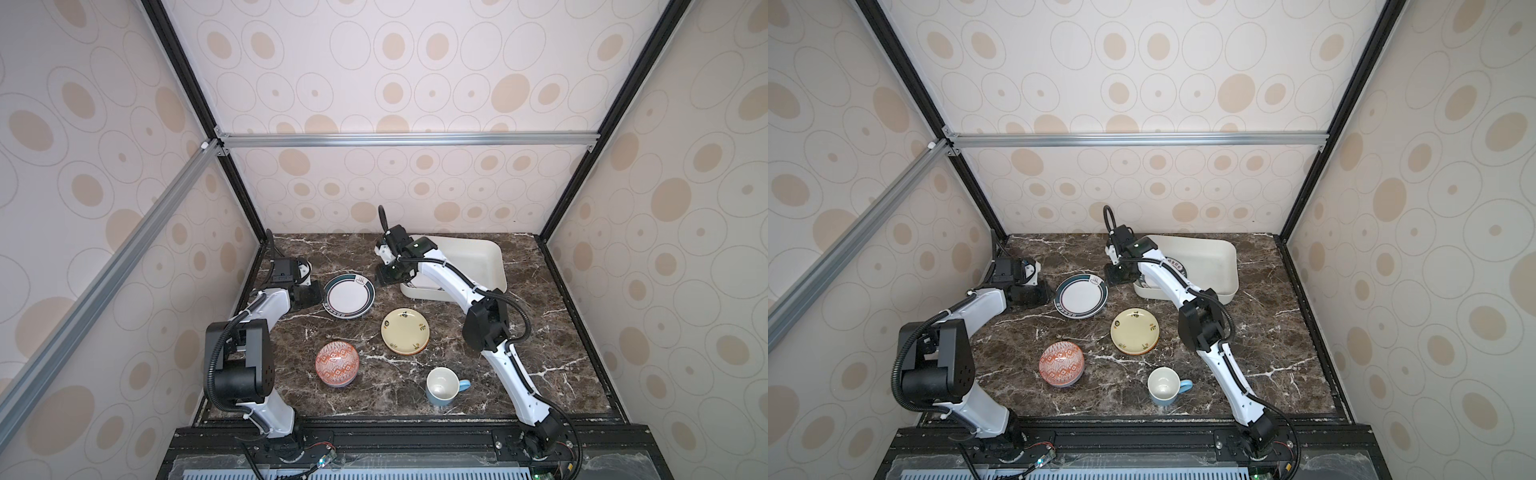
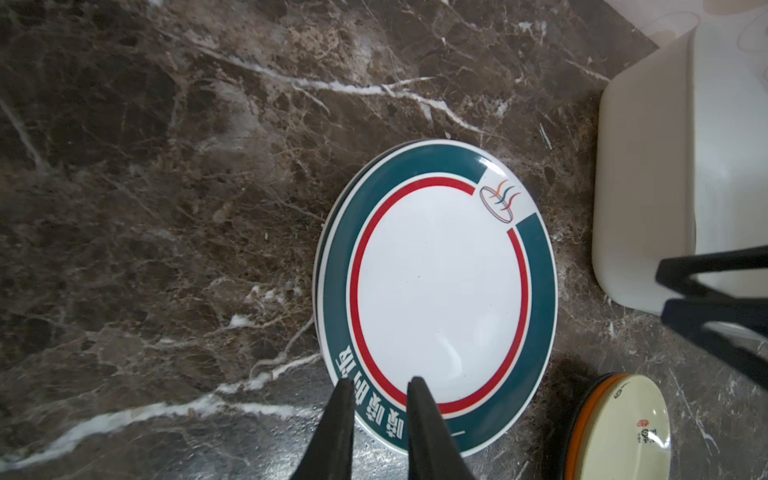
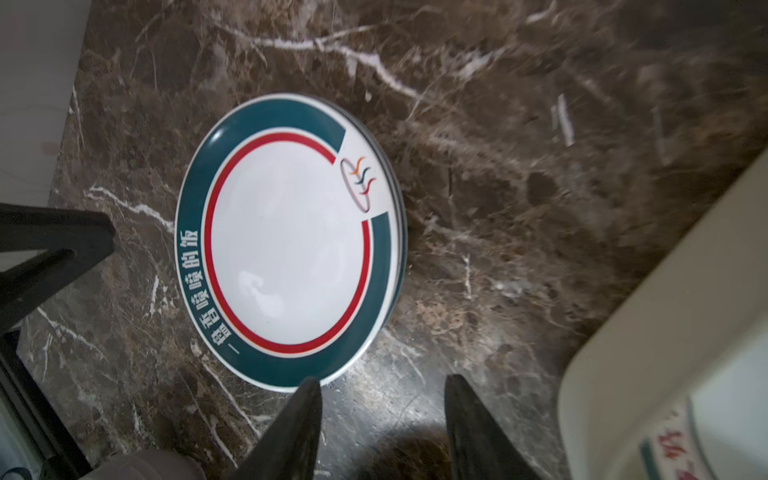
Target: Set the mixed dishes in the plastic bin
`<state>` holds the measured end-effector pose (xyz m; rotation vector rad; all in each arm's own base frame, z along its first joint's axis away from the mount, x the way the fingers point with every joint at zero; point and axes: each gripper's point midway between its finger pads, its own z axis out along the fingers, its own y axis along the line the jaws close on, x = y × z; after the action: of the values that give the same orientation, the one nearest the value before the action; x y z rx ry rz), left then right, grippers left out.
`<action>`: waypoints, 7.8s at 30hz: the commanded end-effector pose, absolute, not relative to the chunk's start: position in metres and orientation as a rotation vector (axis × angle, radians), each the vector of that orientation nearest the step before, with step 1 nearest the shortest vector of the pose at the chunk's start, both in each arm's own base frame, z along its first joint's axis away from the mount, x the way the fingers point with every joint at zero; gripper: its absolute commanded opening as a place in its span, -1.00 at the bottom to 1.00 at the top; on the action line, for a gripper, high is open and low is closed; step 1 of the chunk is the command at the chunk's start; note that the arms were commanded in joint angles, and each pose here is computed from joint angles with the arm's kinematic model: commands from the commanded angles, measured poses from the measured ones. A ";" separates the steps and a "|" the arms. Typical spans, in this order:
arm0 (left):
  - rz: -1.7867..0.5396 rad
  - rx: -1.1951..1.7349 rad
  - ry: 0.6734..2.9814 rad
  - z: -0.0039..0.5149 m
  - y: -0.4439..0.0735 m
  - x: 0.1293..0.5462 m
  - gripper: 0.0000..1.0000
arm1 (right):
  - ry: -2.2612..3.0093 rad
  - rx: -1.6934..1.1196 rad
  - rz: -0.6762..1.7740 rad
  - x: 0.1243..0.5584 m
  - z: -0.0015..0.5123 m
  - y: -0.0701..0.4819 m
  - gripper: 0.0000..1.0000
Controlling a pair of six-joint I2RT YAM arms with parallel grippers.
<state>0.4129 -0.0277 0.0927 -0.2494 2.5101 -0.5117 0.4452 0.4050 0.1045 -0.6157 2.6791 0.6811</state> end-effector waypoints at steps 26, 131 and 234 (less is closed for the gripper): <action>-0.418 -0.313 2.521 0.067 -0.011 0.447 -0.70 | 2.756 -0.558 0.772 0.437 0.084 0.409 0.03; -0.497 -0.130 2.570 0.061 -0.058 0.470 -0.88 | 2.734 -0.457 0.861 0.452 0.120 0.373 -1.00; -0.722 0.150 2.301 0.231 -0.164 0.474 -0.25 | 2.716 0.260 1.077 0.501 0.069 0.171 -0.83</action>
<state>0.4817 -0.1653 0.2200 0.1210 2.3150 -0.7392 0.5059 0.1581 0.0728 0.3200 2.6675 1.0992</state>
